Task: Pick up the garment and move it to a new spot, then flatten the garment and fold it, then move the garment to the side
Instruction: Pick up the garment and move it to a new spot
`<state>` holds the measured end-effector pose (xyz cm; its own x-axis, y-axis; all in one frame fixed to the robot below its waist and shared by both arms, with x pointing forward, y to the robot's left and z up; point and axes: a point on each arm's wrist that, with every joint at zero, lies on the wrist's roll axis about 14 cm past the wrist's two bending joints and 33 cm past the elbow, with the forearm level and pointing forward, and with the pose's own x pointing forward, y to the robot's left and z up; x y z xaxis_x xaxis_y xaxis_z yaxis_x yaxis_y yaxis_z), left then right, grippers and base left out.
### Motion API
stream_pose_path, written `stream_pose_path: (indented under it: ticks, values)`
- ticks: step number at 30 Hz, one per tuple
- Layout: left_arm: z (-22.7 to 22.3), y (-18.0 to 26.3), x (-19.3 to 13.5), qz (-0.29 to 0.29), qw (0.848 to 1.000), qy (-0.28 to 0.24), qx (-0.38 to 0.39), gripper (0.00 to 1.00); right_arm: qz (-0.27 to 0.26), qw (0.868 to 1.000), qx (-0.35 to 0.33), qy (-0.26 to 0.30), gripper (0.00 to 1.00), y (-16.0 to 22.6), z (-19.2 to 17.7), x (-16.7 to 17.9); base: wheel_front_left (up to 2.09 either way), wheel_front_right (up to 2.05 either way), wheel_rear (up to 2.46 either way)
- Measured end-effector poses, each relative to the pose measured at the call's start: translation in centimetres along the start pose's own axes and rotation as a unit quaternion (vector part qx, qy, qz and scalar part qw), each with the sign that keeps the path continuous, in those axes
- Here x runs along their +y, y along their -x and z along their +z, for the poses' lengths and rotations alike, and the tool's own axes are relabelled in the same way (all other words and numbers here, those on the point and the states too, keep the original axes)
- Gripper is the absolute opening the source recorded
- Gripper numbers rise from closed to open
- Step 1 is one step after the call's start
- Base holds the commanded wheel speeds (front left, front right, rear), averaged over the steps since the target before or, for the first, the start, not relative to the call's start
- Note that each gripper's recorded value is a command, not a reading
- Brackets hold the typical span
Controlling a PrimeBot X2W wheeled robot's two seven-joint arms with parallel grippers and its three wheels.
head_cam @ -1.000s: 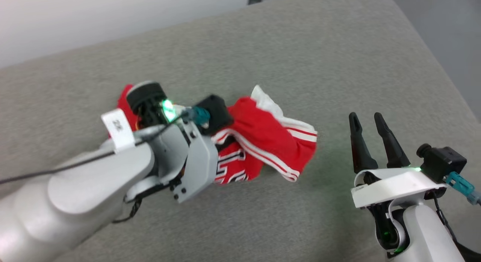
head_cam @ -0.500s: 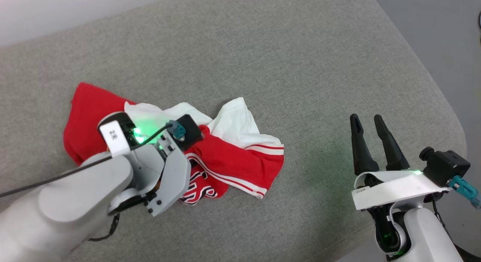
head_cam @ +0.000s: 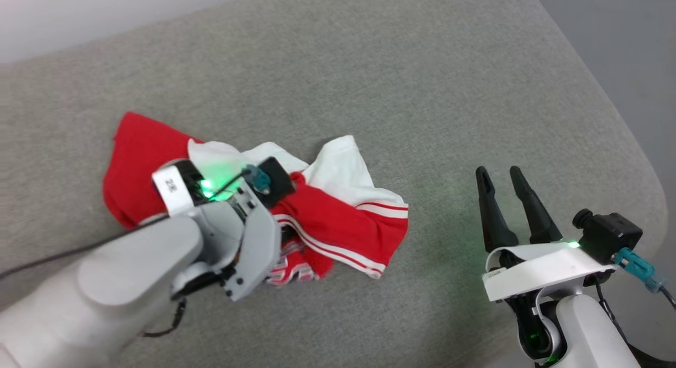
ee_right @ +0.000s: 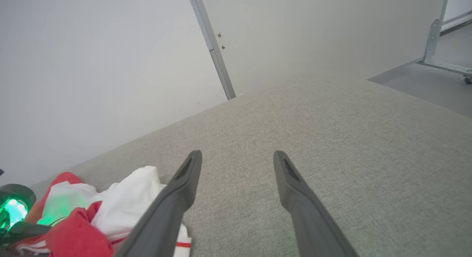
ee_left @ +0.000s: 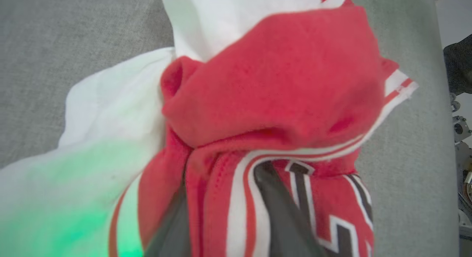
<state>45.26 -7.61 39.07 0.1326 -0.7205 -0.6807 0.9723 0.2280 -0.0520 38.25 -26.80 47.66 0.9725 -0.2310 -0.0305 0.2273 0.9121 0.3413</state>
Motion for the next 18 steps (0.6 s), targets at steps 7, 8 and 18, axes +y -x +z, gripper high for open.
stream_pose_path:
  ticks: [7,8,18]
  values:
    - [3.0,2.5,-0.8,0.019,0.997,0.005,-0.076,1.00,0.024,0.999,0.010,0.022,1.00,-0.6,-0.8,1.3,0.00,0.00,0.00]
    - [3.7,3.1,-0.7,0.025,0.995,0.006,-0.092,1.00,0.030,0.999,0.012,0.026,1.00,-0.7,-1.0,1.7,0.00,0.00,0.00]
    - [2.8,11.9,3.4,0.157,0.951,0.124,-0.236,1.00,0.106,0.993,0.026,0.051,1.00,-1.9,-2.4,6.3,0.00,0.00,0.00]
